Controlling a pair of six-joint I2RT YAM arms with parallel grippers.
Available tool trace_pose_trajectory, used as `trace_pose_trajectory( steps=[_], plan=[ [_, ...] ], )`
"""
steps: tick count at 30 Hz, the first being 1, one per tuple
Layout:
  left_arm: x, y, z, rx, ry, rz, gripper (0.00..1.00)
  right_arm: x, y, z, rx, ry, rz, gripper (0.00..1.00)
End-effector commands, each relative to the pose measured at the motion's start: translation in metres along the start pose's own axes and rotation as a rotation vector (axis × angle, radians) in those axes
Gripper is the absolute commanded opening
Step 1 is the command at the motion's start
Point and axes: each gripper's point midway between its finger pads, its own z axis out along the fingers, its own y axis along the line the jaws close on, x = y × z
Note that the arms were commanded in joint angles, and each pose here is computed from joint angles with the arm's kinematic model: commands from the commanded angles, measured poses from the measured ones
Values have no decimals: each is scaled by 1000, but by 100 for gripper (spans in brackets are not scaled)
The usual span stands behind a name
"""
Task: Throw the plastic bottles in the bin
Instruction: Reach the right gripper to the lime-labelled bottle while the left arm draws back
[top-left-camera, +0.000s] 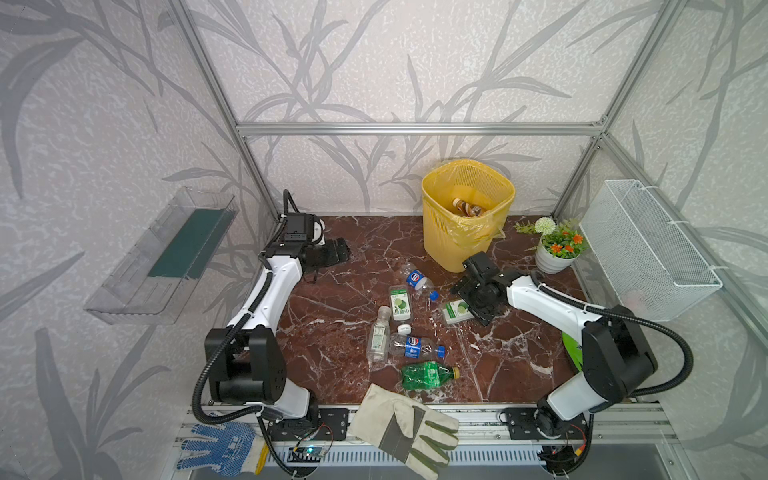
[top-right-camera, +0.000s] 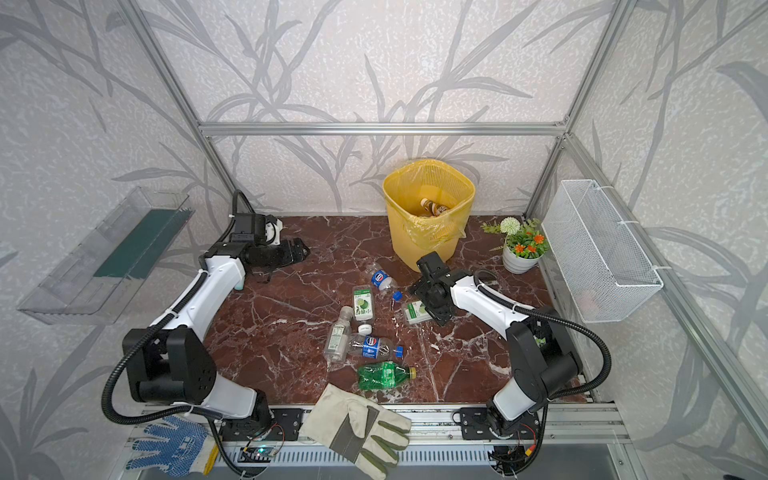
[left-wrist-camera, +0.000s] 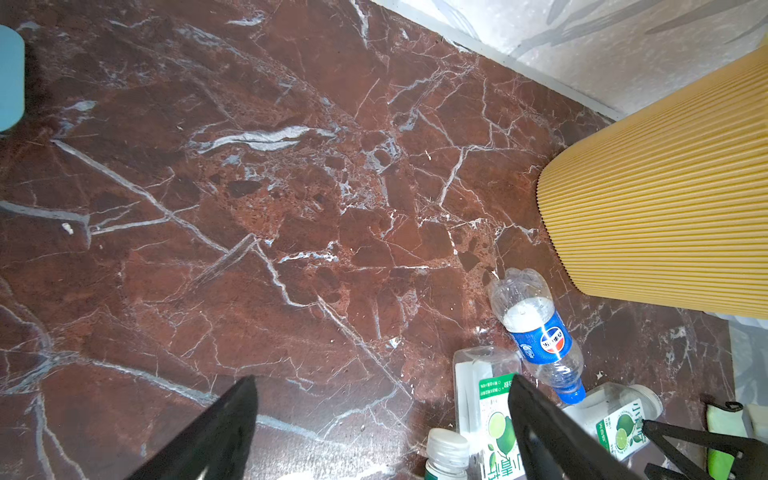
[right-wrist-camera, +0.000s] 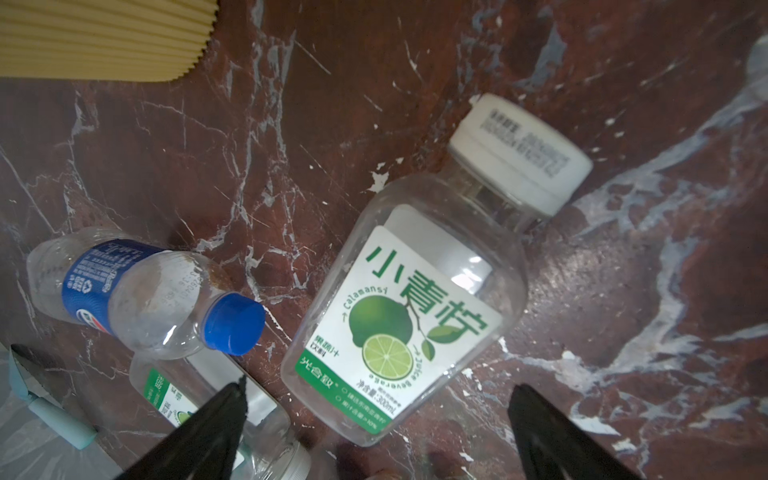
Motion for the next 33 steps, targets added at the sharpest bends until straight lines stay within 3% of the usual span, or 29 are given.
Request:
trace_pose_trajectory(
  steps=[1,11,21,28,33],
  plan=[
    [-4,-3,-7,24,-24,-8,94,1,3,5,25,2,10,99],
    [-4,-1,-7,25,-24,-15,93,-2,5,29,23,-10,46,99],
    [-3,2,-5,24,-18,-24,93,4,-5,53,76,31,33,91],
    [-3,2,-5,26,-17,-26,93,-1,-12,46,103,-1,-25,79],
    [-4,2,-5,31,-17,-25,93,-5,-26,37,139,-26,-73,76]
  ],
)
